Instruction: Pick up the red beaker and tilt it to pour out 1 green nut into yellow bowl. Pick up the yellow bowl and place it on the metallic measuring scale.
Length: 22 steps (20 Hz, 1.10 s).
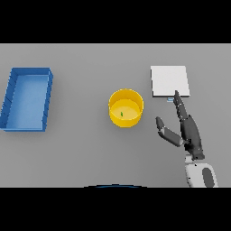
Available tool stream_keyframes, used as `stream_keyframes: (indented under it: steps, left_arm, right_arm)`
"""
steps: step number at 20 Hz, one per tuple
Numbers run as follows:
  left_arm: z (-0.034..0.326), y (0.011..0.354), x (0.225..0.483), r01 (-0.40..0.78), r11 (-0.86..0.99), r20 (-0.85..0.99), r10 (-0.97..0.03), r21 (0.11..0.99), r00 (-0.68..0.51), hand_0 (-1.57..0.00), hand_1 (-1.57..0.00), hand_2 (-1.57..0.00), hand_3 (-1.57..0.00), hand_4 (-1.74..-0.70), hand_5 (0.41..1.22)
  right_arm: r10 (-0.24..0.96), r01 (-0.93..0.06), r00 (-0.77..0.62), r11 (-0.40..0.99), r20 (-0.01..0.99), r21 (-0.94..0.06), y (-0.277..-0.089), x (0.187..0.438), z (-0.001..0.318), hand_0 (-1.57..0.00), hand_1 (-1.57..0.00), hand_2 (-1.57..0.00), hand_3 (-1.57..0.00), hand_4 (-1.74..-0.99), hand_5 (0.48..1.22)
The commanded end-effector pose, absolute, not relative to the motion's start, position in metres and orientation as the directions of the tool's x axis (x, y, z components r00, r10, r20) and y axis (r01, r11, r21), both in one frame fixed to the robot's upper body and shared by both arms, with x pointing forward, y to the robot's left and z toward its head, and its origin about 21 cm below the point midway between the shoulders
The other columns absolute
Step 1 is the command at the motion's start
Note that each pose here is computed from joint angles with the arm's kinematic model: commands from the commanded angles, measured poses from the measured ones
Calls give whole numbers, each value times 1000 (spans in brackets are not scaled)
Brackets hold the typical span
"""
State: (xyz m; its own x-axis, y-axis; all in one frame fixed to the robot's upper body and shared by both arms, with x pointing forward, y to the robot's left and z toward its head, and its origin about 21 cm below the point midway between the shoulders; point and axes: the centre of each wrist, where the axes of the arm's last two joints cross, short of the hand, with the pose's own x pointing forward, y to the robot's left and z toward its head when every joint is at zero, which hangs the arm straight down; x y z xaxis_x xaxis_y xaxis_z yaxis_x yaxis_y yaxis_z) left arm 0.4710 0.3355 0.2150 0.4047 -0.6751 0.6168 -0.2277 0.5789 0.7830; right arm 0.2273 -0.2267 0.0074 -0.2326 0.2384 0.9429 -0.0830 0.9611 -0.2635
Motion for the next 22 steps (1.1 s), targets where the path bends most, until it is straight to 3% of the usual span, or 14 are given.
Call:
stream_keyframes:
  steps: [1,4,13,17,18,20,21,22]
  left_arm:
    - [201,340,467,-232,600,633,-639,766,437,-1571,-1571,-1571,-1462,-1741,1221]
    - [172,344,450,-256,664,694,-559,702,454,-1571,-1571,-1571,-1374,-1741,1221]
    - [109,330,385,-292,735,740,-402,612,539,-1571,-1571,-1571,-1383,-1741,1221]
    - [94,329,372,-224,768,713,-387,600,584,-1571,-1571,-1571,-1366,-1735,955]
    - [97,329,370,-187,772,700,-409,608,585,-1571,-1571,-1571,-1407,-1661,888]
    - [103,331,359,-104,776,689,-481,623,542,-1571,-1545,-1489,-1238,-1311,774]
    - [102,331,353,-53,772,681,-524,633,512,-1495,-1380,-1311,-1098,-1155,740]
    - [104,331,350,-2,792,692,-533,611,487,-1253,-1104,-1049,-884,-1031,714]
  right_arm:
    - [251,-80,-231,958,940,-275,-226,228,10,1,1,1,1,-1188,696]
    - [256,-78,-227,957,940,-280,-224,231,12,1,1,1,1,-1194,703]
    - [264,-71,-209,956,941,-284,-222,234,8,1,1,1,1,-1186,687]
    - [250,-82,-217,959,944,-273,-224,231,7,1,1,1,1,-1168,679]
    - [255,-77,-215,958,943,-276,-225,232,8,1,1,1,1,-1165,678]
    - [267,-73,-216,955,939,-288,-225,233,10,1,1,1,1,-1163,671]
    - [268,-79,-212,954,940,-290,-224,232,8,1,1,1,1,-1159,669]
    - [267,-86,-212,953,940,-290,-221,232,4,1,1,1,1,-1161,669]
